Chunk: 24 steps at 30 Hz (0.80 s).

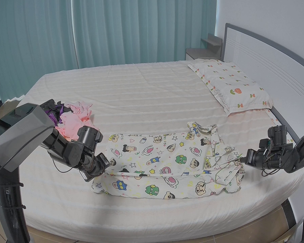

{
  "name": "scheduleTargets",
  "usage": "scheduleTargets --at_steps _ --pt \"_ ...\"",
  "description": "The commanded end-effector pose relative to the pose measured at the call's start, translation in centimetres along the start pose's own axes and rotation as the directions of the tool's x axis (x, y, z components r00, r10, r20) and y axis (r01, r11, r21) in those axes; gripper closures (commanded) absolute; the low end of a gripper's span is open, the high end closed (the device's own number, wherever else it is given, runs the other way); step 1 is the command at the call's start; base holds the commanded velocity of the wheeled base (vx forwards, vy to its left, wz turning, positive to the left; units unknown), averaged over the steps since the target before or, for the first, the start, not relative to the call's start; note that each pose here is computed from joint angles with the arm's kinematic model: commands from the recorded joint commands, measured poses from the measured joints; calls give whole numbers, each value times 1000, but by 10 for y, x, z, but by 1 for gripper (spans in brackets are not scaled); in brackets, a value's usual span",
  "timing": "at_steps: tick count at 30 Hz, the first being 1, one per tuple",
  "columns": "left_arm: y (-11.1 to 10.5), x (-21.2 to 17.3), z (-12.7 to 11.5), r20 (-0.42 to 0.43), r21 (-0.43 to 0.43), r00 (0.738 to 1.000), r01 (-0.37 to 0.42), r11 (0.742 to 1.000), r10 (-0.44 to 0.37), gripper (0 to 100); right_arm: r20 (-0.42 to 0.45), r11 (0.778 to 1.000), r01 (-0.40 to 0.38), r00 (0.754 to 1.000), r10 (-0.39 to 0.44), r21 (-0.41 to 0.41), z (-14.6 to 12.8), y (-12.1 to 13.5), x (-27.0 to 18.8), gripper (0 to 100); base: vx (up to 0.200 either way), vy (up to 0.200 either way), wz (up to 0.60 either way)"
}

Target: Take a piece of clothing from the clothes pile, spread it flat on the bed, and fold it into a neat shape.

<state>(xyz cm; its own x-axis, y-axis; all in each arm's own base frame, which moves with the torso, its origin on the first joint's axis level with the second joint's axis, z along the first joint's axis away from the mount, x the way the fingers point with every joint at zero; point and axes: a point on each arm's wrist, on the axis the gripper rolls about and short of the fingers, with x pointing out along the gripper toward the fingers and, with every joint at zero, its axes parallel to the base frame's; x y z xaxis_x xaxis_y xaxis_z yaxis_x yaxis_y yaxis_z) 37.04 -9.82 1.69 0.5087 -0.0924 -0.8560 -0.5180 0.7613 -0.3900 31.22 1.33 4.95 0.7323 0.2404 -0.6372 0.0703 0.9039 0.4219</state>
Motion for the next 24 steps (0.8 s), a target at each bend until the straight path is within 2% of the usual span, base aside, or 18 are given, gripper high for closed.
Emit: scheduleTargets --at_steps 1,15,16,17,18,23,24 --pt "-2 12 0 -6 2 1000 -7 1000 7 100 -4 1000 0 1000 0 18 -2 -4 17 100 0 0 0" --pt "-11 21 6 18 -40 1000 10 999 -9 100 11 997 -4 1000 4 72 1 -7 29 100 0 0 0" --pt "-10 26 6 33 -41 999 -8 999 9 0 7 997 -2 1000 2 73 0 -7 30 100 0 0 0" --pt "-10 31 6 48 -42 998 -25 999 27 0 -2 997 1 1000 -1 76 -2 -8 34 100 0 0 0" --pt "-10 33 6 56 -43 998 -32 999 35 0 -6 997 3 1000 -2 77 -2 -9 36 0 0 0 0" --pt "-12 33 8 67 -53 997 -28 998 32 0 -6 994 10 1000 -9 107 -1 -14 41 0 0 0 0" --pt "-11 33 9 72 -75 997 -26 997 32 0 6 990 11 1000 -12 141 2 -15 39 0 0 0 0"
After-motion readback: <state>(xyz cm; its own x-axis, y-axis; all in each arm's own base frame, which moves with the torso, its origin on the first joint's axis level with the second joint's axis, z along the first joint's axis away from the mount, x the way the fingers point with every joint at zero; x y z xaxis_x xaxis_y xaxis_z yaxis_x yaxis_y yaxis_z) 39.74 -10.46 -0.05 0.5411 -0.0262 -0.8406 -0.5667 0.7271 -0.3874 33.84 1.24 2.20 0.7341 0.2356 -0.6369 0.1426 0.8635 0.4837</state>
